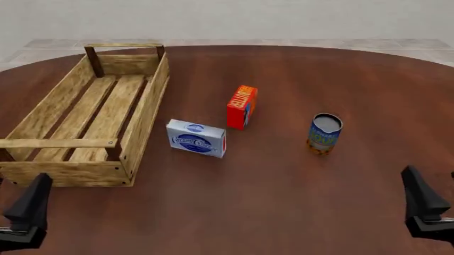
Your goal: Pick up the cream cheese and put it in the tray.
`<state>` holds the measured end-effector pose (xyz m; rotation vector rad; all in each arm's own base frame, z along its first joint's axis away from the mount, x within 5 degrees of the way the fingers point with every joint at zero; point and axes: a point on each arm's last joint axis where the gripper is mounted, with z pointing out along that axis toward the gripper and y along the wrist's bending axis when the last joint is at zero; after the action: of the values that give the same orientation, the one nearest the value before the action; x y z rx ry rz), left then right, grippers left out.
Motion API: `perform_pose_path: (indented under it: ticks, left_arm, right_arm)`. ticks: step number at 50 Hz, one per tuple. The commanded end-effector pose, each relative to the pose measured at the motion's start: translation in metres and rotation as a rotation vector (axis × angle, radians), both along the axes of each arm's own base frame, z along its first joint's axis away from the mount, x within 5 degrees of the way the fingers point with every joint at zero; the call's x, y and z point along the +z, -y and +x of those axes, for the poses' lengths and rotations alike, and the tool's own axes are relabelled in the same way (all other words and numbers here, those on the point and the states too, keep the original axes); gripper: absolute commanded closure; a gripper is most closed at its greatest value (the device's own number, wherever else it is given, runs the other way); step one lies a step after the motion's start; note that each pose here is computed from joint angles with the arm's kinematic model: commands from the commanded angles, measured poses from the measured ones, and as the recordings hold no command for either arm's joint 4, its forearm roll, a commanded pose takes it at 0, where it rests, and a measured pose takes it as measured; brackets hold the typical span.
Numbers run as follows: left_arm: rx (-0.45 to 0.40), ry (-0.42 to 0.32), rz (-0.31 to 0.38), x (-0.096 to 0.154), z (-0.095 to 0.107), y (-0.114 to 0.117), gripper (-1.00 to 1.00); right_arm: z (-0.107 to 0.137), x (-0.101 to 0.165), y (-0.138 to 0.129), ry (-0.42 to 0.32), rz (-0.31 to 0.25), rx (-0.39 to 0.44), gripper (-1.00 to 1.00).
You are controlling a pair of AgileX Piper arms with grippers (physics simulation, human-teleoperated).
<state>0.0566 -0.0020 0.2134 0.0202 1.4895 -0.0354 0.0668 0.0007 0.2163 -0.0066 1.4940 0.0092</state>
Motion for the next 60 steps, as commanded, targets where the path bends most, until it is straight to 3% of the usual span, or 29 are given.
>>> perform_pose_path:
  ticks: [1, 8, 16, 27, 37, 42, 46, 47, 51, 60]
  left_arm:
    - [0.033, -0.005, -0.02, 0.004, 0.0, -0.002, -1.0]
    - [0.008, 0.011, 0.032, 0.007, -0.001, 0.0, -1.0]
    - [0.001, -0.001, 0.007, 0.011, 0.0, 0.0, -1.0]
    - [-0.002, 0.031, -0.014, 0.054, -0.001, 0.0, -1.0]
    - [-0.032, 0.032, -0.038, 0.09, 0.011, 0.002, -1.0]
    - [-0.058, -0.01, -0.002, 0.101, 0.03, 0.006, -1.0]
    - [-0.081, -0.026, -0.01, 0.112, 0.042, 0.009, -1.0]
    - [-0.098, -0.027, 0.034, 0.117, 0.048, 0.012, -1.0]
    - [-0.1, -0.045, 0.007, 0.122, 0.059, 0.014, -1.0]
    - [-0.112, -0.098, 0.028, 0.128, 0.087, 0.019, -1.0]
  right_arm:
    - [-0.011, -0.002, 0.001, 0.01, 0.001, -0.01, -1.0]
    - [-0.011, -0.003, 0.001, 0.012, 0.003, -0.011, -1.0]
    - [-0.011, -0.003, 0.001, 0.008, 0.004, -0.01, -1.0]
    - [-0.011, -0.003, 0.001, 0.006, 0.006, -0.011, -1.0]
    - [-0.011, -0.003, 0.001, 0.005, 0.007, -0.011, -1.0]
    - [-0.011, -0.003, 0.001, 0.006, 0.007, -0.011, -1.0]
    - [-0.011, -0.003, 0.001, 0.006, 0.008, -0.011, -1.0]
    - [-0.011, -0.003, 0.001, 0.006, 0.009, -0.011, -1.0]
    - [-0.011, -0.003, 0.001, 0.005, 0.01, -0.012, -1.0]
    - [-0.011, -0.004, 0.001, 0.004, 0.009, -0.012, -1.0]
